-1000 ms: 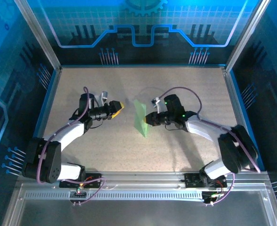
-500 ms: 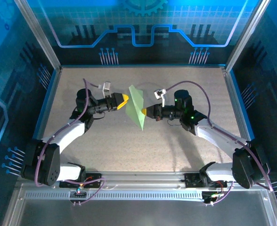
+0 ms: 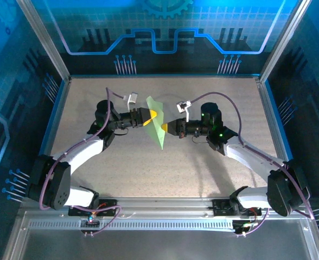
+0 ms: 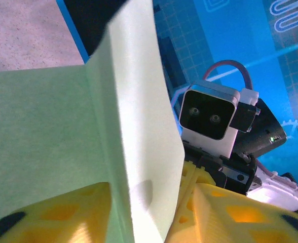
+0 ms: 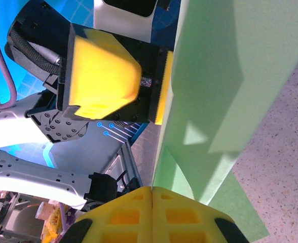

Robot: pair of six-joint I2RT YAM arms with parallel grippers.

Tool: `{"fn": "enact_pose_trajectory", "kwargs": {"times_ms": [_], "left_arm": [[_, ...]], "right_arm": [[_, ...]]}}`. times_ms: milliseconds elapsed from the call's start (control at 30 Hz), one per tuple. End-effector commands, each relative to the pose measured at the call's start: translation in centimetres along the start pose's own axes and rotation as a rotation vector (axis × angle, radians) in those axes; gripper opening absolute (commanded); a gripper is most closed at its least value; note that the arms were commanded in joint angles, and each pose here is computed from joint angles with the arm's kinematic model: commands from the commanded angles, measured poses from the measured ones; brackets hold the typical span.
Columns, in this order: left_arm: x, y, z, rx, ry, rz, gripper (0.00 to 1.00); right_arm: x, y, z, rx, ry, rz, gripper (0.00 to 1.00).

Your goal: Fold a paper plane with a square sheet of paper (fold left side to right side)

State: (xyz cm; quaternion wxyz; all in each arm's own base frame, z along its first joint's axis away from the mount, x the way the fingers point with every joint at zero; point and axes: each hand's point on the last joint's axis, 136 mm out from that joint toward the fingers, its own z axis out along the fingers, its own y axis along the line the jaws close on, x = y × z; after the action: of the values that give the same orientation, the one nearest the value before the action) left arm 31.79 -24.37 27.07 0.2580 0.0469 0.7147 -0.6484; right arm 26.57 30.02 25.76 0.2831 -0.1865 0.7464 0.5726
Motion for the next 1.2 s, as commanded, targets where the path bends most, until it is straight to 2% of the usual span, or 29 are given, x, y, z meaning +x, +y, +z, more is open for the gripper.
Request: {"fn": "enact_pose_trajectory", "kwargs": {"times_ms": [0,167,300,533,667,767,933,1167], "left_arm": [[-0.6,-1.7,0.2,0.029,-0.012,0.064,0.39],[-0.5,-2.3,0.1,0.035,-0.024,0.075,0.22],[-0.5,-2.7,0.0,0.038,-0.032,0.083,0.14],[-0.6,-3.6,-0.2,0.043,-0.054,0.104,0.05],[-0.6,-4.1,-0.2,0.05,-0.062,0.107,0.05],[-0.8,-4.8,-0.2,0.066,-0.07,0.116,0.04],[-1.1,-5.9,-0.1,0.086,-0.067,0.133,0.04],[-0.9,-6.2,0.3,0.098,-0.05,0.125,0.03]], "right_arm": [[-0.3,0.6,-0.1,-0.02,-0.014,-0.005,0.0],[-0.1,0.3,-0.6,-0.031,-0.015,0.017,0.0],[0.0,0.4,-0.8,-0.032,-0.013,0.016,0.03],[-0.7,0.8,-2.7,0.011,-0.063,-0.023,0.27],[-0.8,0.4,-5.0,0.052,-0.132,-0.03,0.5],[0.3,-0.2,-5.7,0.077,-0.128,0.0,0.7],[1.4,0.3,-5.5,0.024,-0.136,0.025,0.99],[1.4,1.8,-3.5,-0.042,-0.111,-0.007,0.99]]}}
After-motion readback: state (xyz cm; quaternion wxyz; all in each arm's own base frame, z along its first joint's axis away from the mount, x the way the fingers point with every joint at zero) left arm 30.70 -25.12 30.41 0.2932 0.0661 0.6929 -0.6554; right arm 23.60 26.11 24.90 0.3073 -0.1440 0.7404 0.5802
